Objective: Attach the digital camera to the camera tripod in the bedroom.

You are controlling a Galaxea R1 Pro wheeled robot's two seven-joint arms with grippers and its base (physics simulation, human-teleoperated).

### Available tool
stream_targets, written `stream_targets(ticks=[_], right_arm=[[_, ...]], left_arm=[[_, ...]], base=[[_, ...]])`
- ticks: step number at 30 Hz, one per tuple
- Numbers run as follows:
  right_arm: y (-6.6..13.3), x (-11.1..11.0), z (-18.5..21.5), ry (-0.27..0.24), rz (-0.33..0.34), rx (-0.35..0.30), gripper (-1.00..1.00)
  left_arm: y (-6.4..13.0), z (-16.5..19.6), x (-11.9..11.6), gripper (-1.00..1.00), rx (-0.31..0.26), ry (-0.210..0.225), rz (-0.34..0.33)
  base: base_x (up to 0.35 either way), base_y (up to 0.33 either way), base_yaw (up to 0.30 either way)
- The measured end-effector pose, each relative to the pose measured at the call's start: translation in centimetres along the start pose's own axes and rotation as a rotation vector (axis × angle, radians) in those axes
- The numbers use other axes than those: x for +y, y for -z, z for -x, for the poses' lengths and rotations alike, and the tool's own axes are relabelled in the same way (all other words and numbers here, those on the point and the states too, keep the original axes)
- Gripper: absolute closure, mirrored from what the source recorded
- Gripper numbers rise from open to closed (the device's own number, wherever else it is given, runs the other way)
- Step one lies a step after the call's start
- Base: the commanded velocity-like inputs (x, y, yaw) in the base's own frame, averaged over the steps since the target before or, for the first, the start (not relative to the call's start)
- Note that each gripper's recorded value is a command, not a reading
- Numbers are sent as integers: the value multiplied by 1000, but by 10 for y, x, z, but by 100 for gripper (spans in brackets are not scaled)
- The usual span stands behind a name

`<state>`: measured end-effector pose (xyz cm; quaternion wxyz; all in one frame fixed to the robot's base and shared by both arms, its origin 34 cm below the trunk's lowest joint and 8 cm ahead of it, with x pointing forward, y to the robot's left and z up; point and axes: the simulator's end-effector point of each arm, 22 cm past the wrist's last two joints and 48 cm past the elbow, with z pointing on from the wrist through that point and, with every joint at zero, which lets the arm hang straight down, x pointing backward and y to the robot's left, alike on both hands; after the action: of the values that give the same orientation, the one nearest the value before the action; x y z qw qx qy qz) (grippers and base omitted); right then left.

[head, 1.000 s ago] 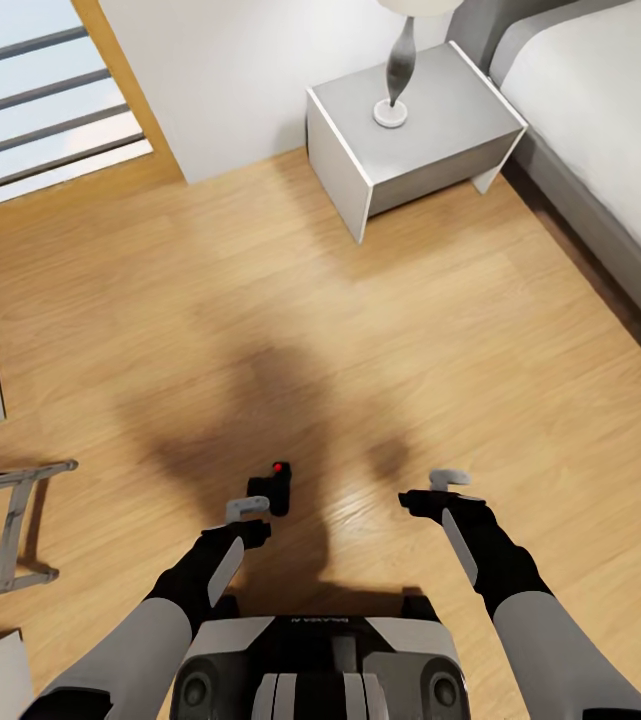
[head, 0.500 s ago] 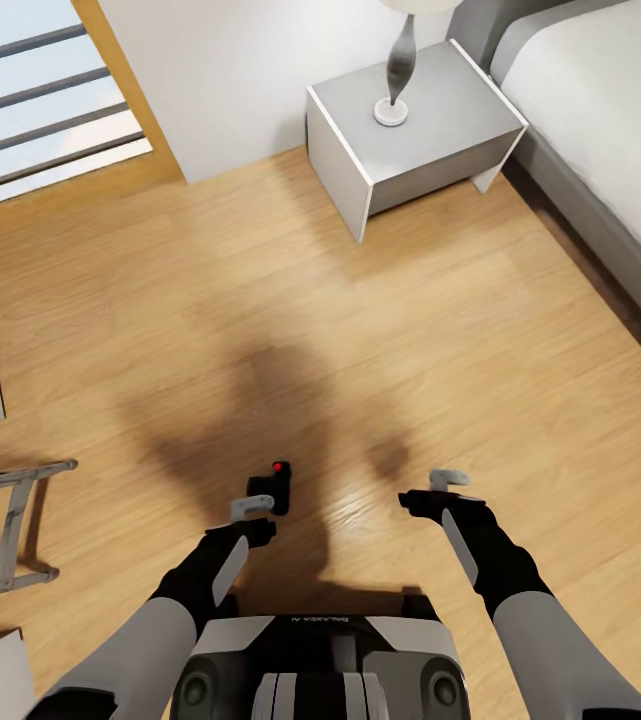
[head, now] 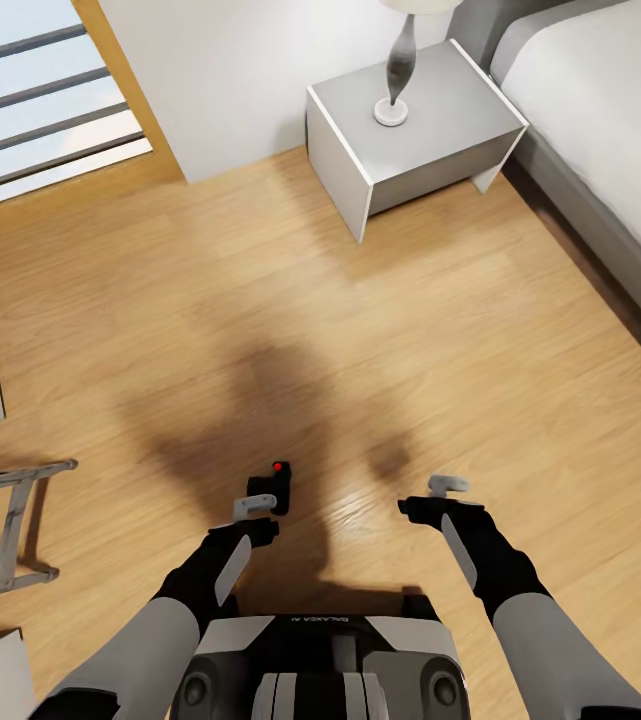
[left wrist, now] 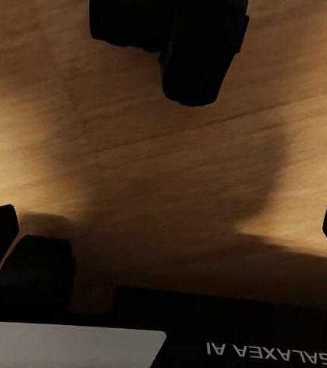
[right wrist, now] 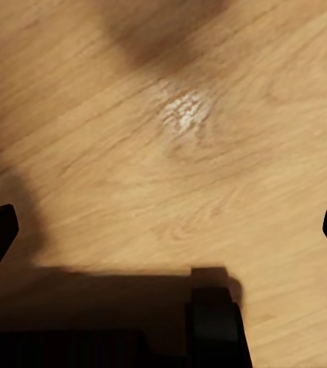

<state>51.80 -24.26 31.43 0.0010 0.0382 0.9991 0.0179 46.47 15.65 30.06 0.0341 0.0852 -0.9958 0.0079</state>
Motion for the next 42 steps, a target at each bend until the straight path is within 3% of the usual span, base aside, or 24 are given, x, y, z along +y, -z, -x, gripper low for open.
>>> stream_targets(ticks=[35,42], right_arm=[[0,1,0,2,0,0,-100],[-12,0,-1,2,-1,0,-100]], left_arm=[[0,1,1,-100,-3,1,1],[-12,2,1,-100,-4,2,1]], base=[[0,0,0],[0,0,0]])
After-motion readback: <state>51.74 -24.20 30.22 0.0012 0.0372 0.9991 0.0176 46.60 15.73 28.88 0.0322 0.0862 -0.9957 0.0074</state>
